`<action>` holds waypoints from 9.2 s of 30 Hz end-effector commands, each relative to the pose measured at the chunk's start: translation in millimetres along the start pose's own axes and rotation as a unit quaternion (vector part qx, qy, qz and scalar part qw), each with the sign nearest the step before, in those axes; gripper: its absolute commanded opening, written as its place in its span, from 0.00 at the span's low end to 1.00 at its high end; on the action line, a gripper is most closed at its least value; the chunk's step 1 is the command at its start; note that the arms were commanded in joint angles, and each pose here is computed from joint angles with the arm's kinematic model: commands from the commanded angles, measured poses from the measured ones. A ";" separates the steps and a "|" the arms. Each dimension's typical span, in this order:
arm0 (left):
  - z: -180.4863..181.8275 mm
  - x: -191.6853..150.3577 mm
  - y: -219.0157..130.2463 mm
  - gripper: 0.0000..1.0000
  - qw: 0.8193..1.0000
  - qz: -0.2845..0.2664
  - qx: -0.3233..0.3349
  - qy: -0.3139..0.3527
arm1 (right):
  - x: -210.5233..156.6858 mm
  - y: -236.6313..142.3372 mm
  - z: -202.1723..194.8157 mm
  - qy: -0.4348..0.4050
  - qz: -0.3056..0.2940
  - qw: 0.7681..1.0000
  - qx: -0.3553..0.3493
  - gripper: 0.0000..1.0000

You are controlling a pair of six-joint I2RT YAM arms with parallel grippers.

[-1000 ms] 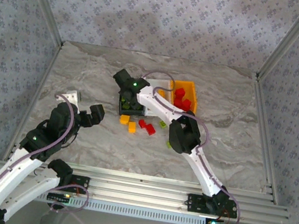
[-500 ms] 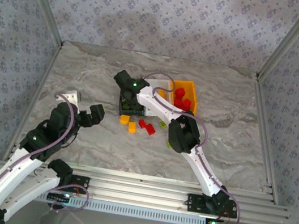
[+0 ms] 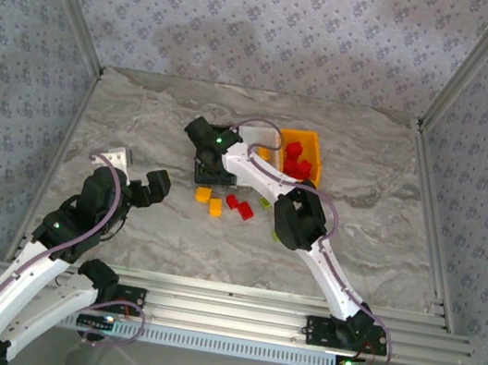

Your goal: Sort the legos into containers by color

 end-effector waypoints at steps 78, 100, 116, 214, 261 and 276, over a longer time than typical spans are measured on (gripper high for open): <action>-74.0 -74.0 181.3 0.74 0.986 0.105 -0.052 0.117 | 112.8 -160.6 -169.6 -0.174 0.004 0.970 0.172 0.58; -55.2 -117.4 181.9 0.52 0.974 0.183 -0.039 0.128 | 120.1 -169.0 -184.2 -0.155 -0.006 0.970 0.187 0.59; -102.6 -53.8 128.6 0.36 0.979 0.099 -0.119 0.130 | 136.6 -163.4 -211.1 -0.097 -0.030 0.987 0.127 0.58; 4.4 -63.5 -3.0 0.99 0.999 0.003 -0.028 -0.016 | -14.9 -67.4 -95.7 -0.423 0.063 0.901 0.067 0.59; 7.7 -74.4 5.8 1.00 0.999 0.016 -0.016 -0.032 | 106.3 -59.2 -37.2 -0.310 -0.009 0.946 0.098 0.23; 10.1 -75.7 5.9 1.00 0.999 0.015 -0.013 -0.033 | 64.8 -104.1 -67.4 -0.352 0.004 0.925 0.145 0.63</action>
Point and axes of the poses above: each hand's point on the last joint's axis, 136 mm out from that joint toward the fingers, its own y axis out along the fingers, its own z axis along the line the jaws close on, x = y × z, the point moved 9 cm from there along -y, back along the fingers, and after that the axes turned 14 degrees about y, right-handed, at the moved point
